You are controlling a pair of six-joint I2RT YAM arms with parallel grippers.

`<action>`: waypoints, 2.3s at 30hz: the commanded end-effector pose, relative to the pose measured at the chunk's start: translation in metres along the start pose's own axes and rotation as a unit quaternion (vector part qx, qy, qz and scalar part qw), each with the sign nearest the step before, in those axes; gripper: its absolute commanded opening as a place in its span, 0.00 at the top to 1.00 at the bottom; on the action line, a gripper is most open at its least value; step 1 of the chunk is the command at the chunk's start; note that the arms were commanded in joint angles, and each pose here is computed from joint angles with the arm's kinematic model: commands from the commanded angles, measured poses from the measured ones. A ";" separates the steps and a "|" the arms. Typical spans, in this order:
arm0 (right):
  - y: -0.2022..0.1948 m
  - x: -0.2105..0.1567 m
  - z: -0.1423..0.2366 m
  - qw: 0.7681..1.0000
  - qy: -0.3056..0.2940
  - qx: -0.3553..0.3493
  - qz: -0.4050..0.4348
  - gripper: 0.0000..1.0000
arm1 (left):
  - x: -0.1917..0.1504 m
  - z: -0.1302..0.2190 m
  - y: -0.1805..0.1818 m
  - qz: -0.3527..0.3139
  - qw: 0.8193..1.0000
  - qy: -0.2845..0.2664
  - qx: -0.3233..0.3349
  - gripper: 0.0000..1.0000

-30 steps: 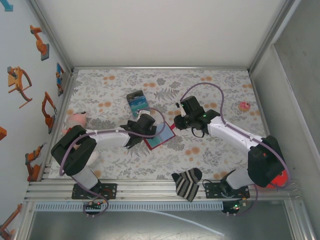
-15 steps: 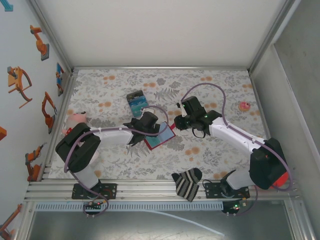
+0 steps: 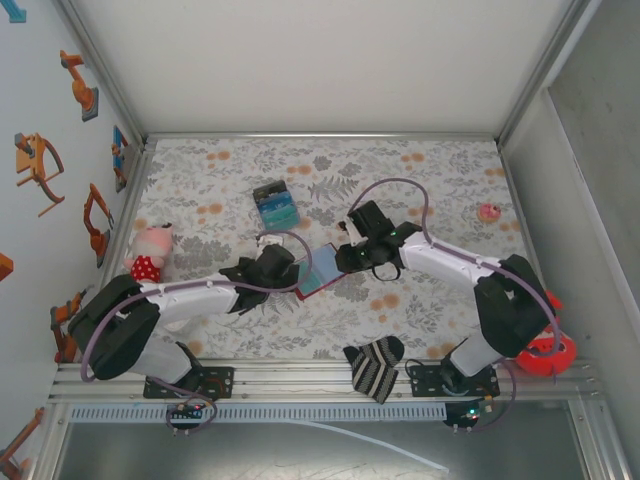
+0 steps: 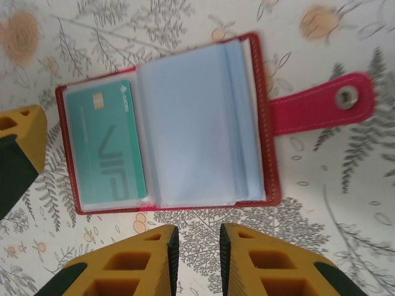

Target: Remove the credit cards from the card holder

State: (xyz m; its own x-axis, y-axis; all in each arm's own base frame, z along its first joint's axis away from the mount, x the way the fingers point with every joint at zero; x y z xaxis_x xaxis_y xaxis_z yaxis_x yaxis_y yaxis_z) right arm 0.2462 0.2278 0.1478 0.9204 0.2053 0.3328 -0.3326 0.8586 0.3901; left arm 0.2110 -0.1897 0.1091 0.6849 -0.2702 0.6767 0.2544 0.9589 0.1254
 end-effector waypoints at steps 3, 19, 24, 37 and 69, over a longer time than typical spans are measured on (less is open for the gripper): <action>0.017 0.009 -0.006 1.000 0.011 0.027 -0.004 0.75 | -0.002 0.001 0.000 0.015 1.000 -0.012 0.006 0.03; 0.017 0.016 -0.012 0.998 0.043 0.043 -0.019 0.77 | -0.006 -0.016 -0.012 0.013 1.000 -0.014 -0.007 0.03; 0.015 0.018 -0.011 0.997 0.042 0.052 -0.025 0.80 | -0.011 -0.022 -0.013 0.009 1.000 -0.011 -0.006 0.03; 0.013 0.019 -0.021 0.990 0.059 0.108 -0.064 0.81 | -0.021 -0.029 -0.011 -0.015 1.000 -0.001 0.008 0.03; 0.030 0.019 -0.061 0.987 0.121 0.093 -0.041 0.72 | -0.025 -0.028 -0.006 -0.034 0.999 0.014 0.023 0.03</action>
State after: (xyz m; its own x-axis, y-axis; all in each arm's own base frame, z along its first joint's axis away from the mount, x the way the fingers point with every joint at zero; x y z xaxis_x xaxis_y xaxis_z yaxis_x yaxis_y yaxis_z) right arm 0.2660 0.2803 0.1098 0.9648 0.2451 0.0955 -0.2559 0.7902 0.5569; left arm 0.2154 -0.1972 0.0827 0.6652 -0.2883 0.6888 0.2639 0.9537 0.1444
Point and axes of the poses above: each hand's point on the last joint's axis, 136 mm out from that joint toward the fingers, its own z axis back along the fingers, its own y axis along the line the jaws close on, x = y × z, the point moved 8 cm from there along z, back along the fingers, and after that the axes turned 5 degrees about -z, right-handed, at the moved point
